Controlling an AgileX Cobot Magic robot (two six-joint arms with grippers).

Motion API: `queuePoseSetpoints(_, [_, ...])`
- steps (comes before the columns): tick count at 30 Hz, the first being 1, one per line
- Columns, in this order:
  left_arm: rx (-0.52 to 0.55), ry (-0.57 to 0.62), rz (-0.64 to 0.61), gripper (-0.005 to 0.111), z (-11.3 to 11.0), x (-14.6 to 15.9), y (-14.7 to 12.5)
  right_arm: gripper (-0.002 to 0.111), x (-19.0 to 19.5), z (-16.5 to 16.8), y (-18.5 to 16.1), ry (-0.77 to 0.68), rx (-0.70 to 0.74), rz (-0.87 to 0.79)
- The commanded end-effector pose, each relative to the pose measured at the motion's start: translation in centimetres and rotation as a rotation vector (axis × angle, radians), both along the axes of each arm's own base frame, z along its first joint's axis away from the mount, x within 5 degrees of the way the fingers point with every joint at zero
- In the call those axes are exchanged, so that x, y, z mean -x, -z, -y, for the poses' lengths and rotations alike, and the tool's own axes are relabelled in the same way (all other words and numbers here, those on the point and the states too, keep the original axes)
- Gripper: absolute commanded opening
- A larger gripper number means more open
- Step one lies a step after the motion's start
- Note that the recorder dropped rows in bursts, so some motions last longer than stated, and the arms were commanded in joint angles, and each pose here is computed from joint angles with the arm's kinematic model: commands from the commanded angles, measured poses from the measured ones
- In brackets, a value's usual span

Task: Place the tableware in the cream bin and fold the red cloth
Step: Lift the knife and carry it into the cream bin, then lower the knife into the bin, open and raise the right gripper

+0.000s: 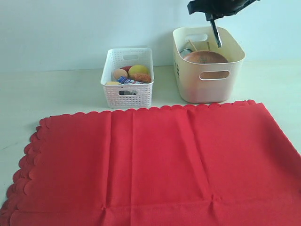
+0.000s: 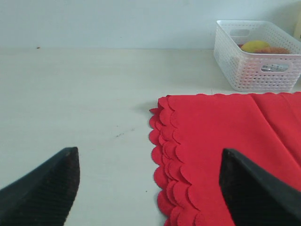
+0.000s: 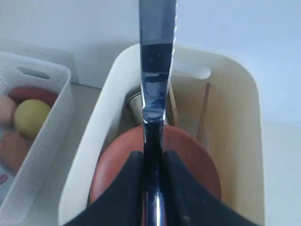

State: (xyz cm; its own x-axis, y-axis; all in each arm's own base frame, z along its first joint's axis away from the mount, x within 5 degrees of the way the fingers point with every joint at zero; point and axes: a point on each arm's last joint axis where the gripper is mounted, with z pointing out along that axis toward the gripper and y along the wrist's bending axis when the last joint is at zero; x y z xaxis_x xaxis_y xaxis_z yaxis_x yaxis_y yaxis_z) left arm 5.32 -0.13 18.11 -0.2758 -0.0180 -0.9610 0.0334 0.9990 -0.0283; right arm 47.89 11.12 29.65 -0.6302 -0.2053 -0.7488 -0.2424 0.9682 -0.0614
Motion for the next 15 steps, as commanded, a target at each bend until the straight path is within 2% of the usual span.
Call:
queuePoseSetpoints(1, [0.002,0.005,0.013,0.078,0.0,0.0,0.0,0.000,-3.0,0.5,3.2,-0.006,0.022,0.038])
queuePoseSetpoints(7, [0.002,0.005,0.013,0.078,0.0,0.0,0.0,0.000,-4.4,0.2,7.8,-0.074,0.100,0.004])
queuePoseSetpoints(13, [0.002,0.005,0.013,0.078,0.0,0.0,0.0,0.000,-5.0,0.1,11.0,-0.103,0.136,-0.036])
queuePoseSetpoints(15, [0.002,0.005,0.013,0.078,0.0,0.0,0.0,0.005,-5.0,0.1,11.5,-0.105,0.140,-0.052])
